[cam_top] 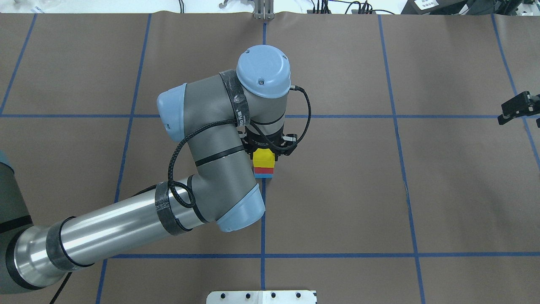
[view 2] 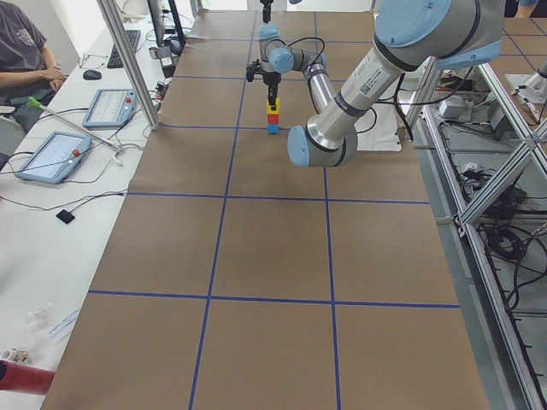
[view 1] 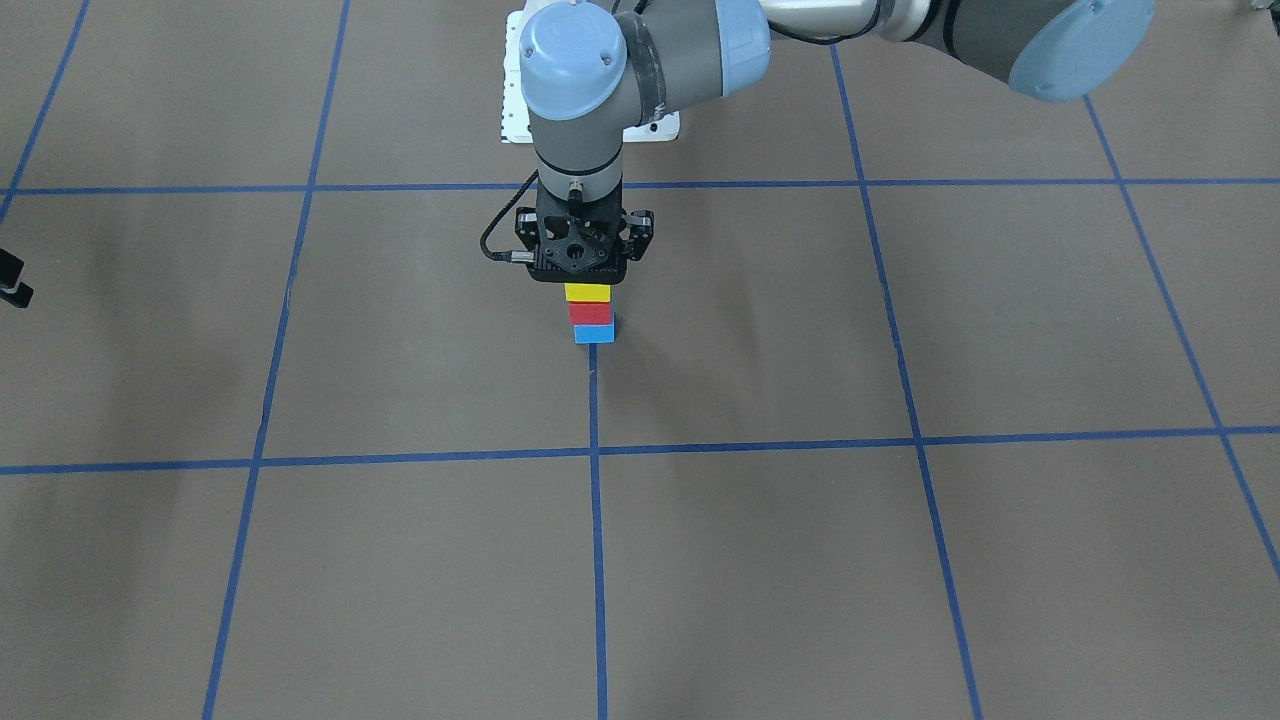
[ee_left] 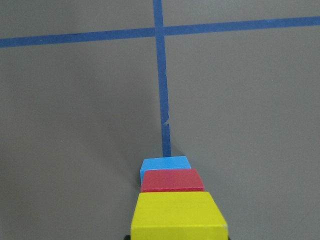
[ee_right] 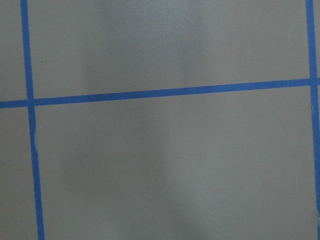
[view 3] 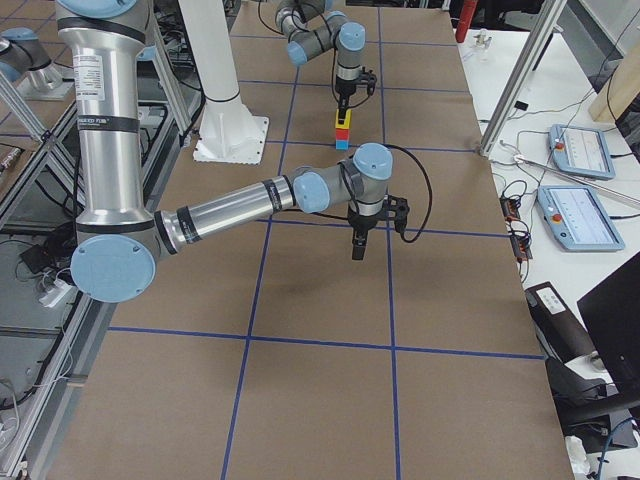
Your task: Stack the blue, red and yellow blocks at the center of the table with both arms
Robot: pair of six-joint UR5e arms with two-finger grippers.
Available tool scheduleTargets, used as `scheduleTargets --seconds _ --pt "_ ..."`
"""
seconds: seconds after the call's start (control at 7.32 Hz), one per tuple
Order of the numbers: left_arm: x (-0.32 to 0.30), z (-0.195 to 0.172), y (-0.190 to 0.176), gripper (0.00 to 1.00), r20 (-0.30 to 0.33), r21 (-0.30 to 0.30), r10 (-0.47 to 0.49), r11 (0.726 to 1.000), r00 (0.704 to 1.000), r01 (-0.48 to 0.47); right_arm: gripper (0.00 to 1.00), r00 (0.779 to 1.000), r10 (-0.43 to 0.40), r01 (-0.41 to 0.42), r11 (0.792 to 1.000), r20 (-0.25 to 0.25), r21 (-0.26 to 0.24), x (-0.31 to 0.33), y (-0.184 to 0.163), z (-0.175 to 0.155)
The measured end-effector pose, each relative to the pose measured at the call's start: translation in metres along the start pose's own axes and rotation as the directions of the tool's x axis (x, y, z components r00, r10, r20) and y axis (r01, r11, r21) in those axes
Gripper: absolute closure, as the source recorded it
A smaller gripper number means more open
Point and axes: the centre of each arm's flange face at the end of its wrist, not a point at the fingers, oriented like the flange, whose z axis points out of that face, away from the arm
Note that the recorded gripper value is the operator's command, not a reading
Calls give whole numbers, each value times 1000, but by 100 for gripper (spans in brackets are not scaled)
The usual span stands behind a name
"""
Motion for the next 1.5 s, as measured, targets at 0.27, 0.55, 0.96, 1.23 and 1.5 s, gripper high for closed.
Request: scheduleTargets --seconds 0.27,0.55,0.96,1.23,1.5 --pt "1 -1 0 20 -7 4 4 1000 1000 -3 0 1000 0 0 1000 0 1 0 0 -1" --pt "1 0 1 0 -7 8 5 1000 1000 -5 0 1000 -2 2 1000 1 2 -1 0 -1" --pt "1 -7 3 0 -16 15 4 1000 1000 -3 0 1000 -2 2 1000 4 7 -1 -2 -4" --pt "-26 -49 12 0 -30 41 9 999 1000 -8 0 1000 -1 1 1000 6 16 4 -3 -8" --pt "-161 -75 35 0 -2 84 71 994 998 -70 0 1000 -12 12 1000 6 27 17 -6 -15"
